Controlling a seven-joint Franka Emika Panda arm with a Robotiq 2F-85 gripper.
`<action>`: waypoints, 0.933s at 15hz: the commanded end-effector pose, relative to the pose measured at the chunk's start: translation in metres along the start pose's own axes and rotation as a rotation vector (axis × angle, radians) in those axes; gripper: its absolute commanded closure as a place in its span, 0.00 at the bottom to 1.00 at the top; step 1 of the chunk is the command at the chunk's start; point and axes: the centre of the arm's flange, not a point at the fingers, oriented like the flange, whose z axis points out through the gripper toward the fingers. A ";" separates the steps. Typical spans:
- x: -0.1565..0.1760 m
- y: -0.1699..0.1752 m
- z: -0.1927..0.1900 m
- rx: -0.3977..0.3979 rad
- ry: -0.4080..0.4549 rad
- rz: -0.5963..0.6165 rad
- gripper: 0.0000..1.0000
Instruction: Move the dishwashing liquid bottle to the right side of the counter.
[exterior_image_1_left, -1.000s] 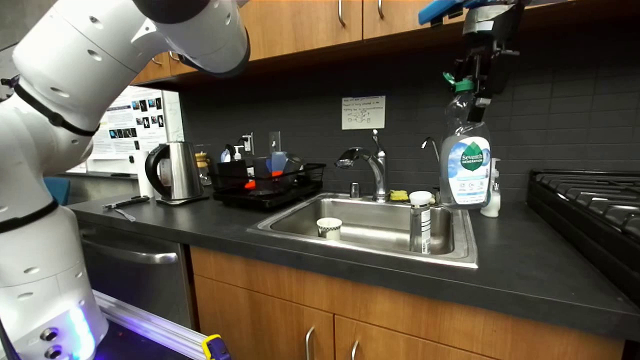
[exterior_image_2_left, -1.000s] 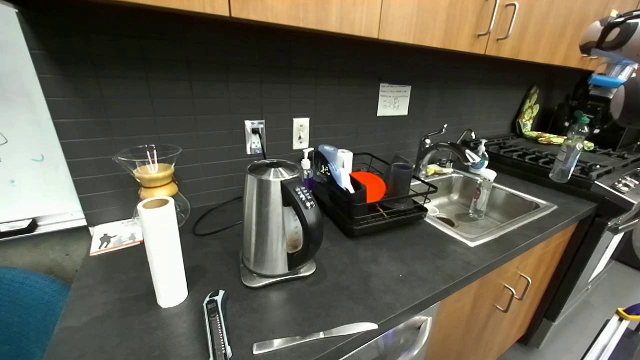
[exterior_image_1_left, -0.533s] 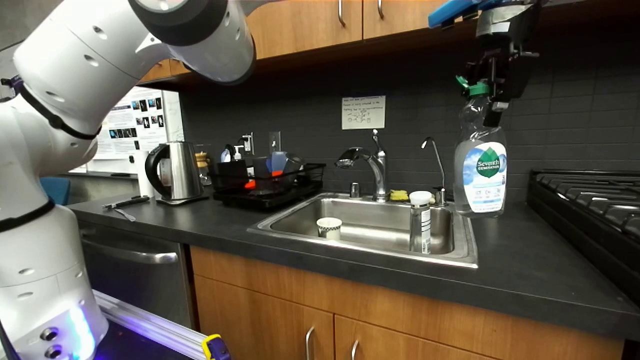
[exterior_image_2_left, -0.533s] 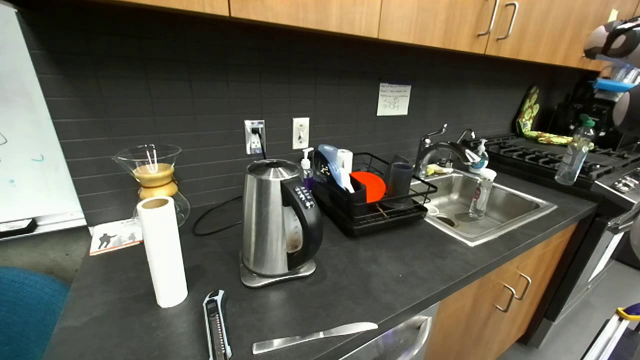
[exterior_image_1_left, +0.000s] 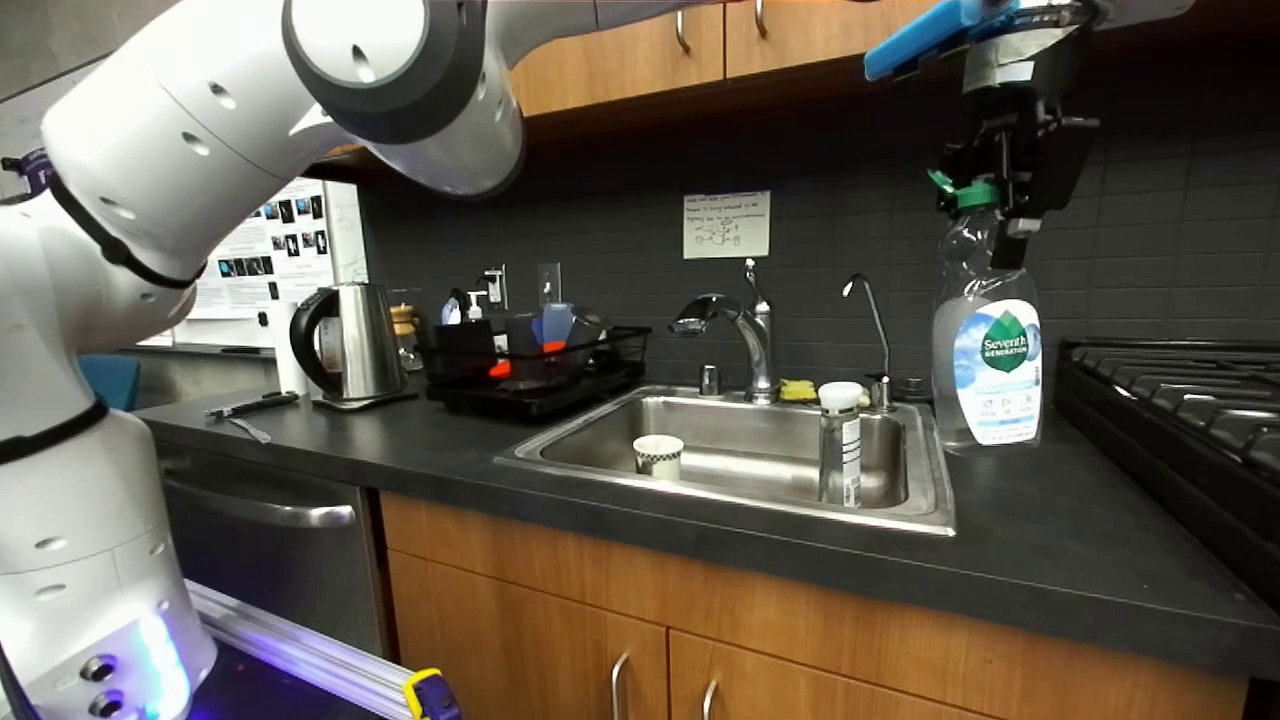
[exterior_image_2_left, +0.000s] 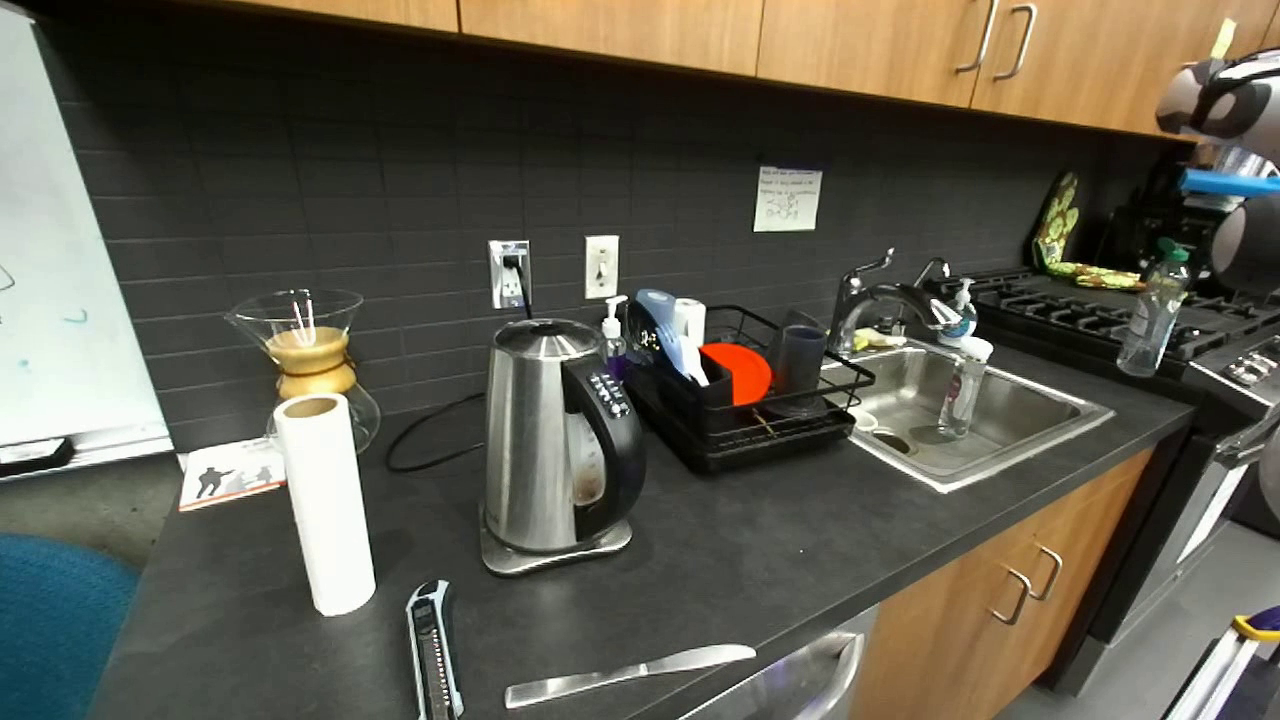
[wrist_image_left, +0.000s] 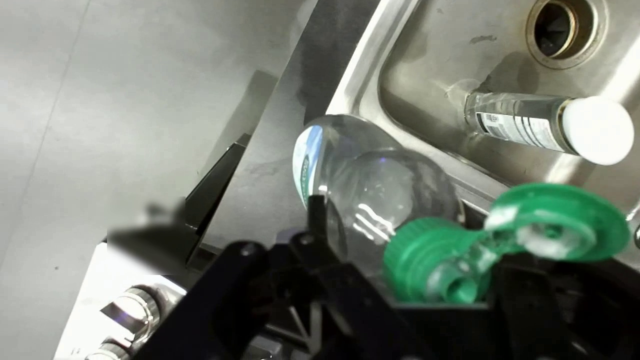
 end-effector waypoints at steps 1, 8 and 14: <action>0.057 -0.003 -0.026 -0.033 0.010 -0.007 0.66; 0.068 -0.004 -0.006 -0.025 0.013 -0.006 0.66; 0.076 -0.003 0.000 -0.039 0.035 0.004 0.66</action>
